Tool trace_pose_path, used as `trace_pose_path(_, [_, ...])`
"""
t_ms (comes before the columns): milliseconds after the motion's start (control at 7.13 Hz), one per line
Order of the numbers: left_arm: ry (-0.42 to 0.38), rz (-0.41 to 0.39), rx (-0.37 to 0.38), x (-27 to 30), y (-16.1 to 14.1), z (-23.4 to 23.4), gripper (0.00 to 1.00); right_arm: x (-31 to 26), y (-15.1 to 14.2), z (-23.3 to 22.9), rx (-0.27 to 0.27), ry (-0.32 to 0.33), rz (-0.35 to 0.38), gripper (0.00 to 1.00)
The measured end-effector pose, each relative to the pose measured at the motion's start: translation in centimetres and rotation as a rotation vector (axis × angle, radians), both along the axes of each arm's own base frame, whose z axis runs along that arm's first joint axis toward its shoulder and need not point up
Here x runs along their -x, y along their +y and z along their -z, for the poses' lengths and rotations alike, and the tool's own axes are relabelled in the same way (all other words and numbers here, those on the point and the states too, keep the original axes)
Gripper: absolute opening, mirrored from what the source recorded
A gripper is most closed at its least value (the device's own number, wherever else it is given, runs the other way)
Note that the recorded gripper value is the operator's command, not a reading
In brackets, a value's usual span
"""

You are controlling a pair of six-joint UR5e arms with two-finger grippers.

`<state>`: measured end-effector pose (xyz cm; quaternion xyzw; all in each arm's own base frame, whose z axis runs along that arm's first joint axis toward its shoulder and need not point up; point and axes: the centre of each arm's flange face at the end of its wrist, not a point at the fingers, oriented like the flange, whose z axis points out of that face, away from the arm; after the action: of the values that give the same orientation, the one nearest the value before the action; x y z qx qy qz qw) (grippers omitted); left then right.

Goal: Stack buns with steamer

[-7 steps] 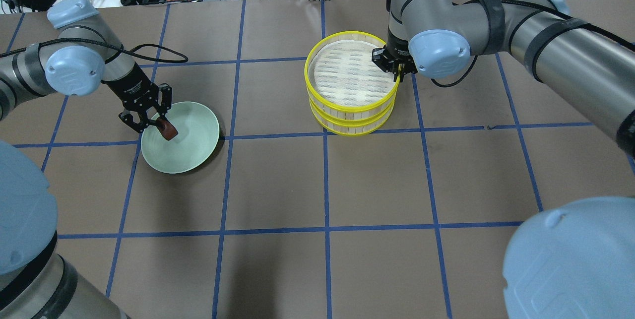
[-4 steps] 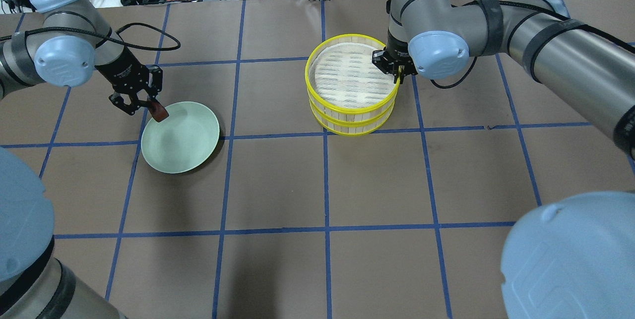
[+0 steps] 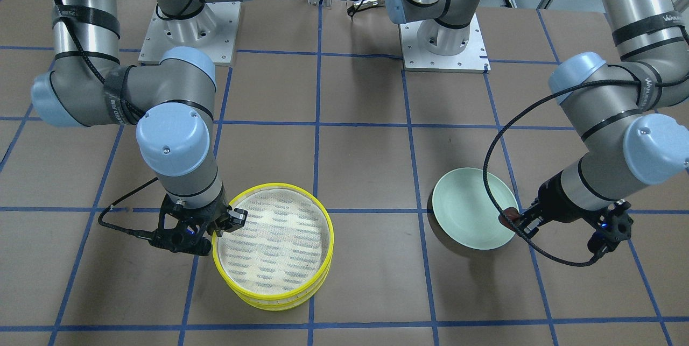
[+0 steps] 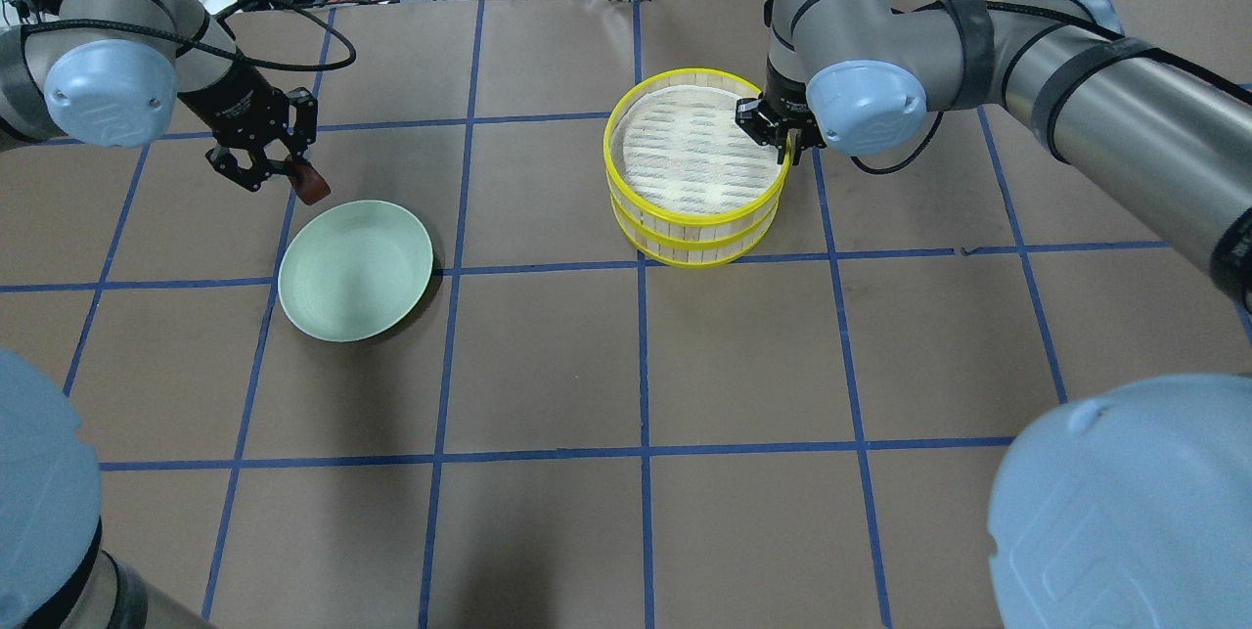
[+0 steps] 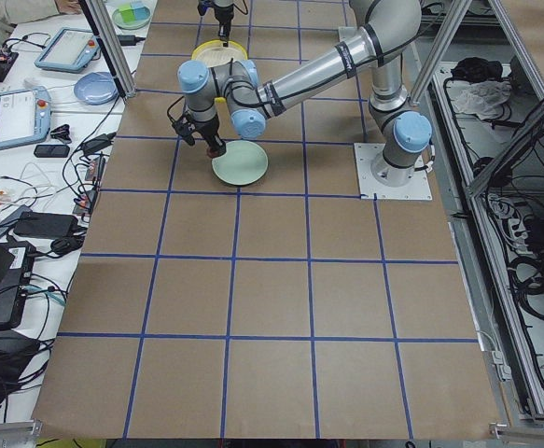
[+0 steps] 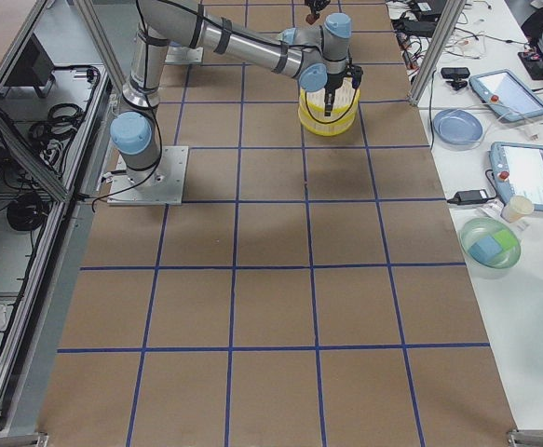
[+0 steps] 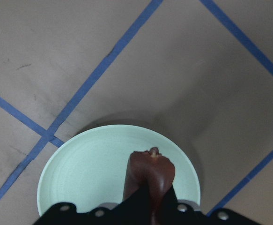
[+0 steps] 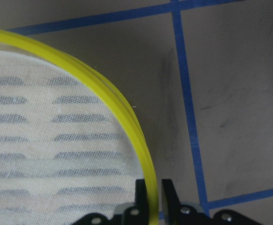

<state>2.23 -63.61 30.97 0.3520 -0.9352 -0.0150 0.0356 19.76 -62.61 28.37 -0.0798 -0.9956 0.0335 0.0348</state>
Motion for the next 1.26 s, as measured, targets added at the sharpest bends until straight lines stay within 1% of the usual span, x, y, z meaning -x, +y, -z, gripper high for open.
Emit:
trace_pose_path(140, [-0.002, -0.005, 0.032, 1.9, -0.2, -1.9, 0.0, 0.5, -0.1, -0.4, 0.007, 0.008, -0.015, 0.91])
trace_pose_path(280, [0.018, -0.027, 0.067, 4.4, -0.4, -3.8, 0.0, 1.3, -0.3, -1.7, 0.038, 0.01, -0.031, 0.97])
trace_pose_path(421, [0.063, -0.066, 0.111, 7.2, -0.7, -5.6, 0.0, 2.4, -0.2, -4.3, 0.091, 0.01, -0.03, 0.99])
trace_pose_path(561, [0.119, -0.108, 0.159, 10.0, -1.0, -6.8, 0.0, 3.1, 0.7, -7.5, 0.126, 0.011, -0.032, 0.99])
trace_pose_path(701, [0.174, -0.139, 0.201, 13.7, -1.2, -7.4, 0.0, 3.6, 2.3, -10.5, 0.129, 0.011, -0.042, 0.99])
trace_pose_path(981, [0.248, -0.184, 0.237, 22.7, -0.2, -7.0, 0.0, 3.8, 7.0, -16.3, 0.092, 0.002, -0.054, 0.99])
trace_pose_path(1121, [0.27, -0.2, 0.247, 25.6, 0.3, -6.6, 0.0, 3.7, 8.9, -18.0, 0.06, -0.012, -0.059, 0.99])
trace_pose_path(1262, [0.292, -0.213, 0.262, 28.0, 0.5, -5.8, 0.0, 3.2, 10.2, -19.3, 0.04, -0.044, -0.065, 0.99])
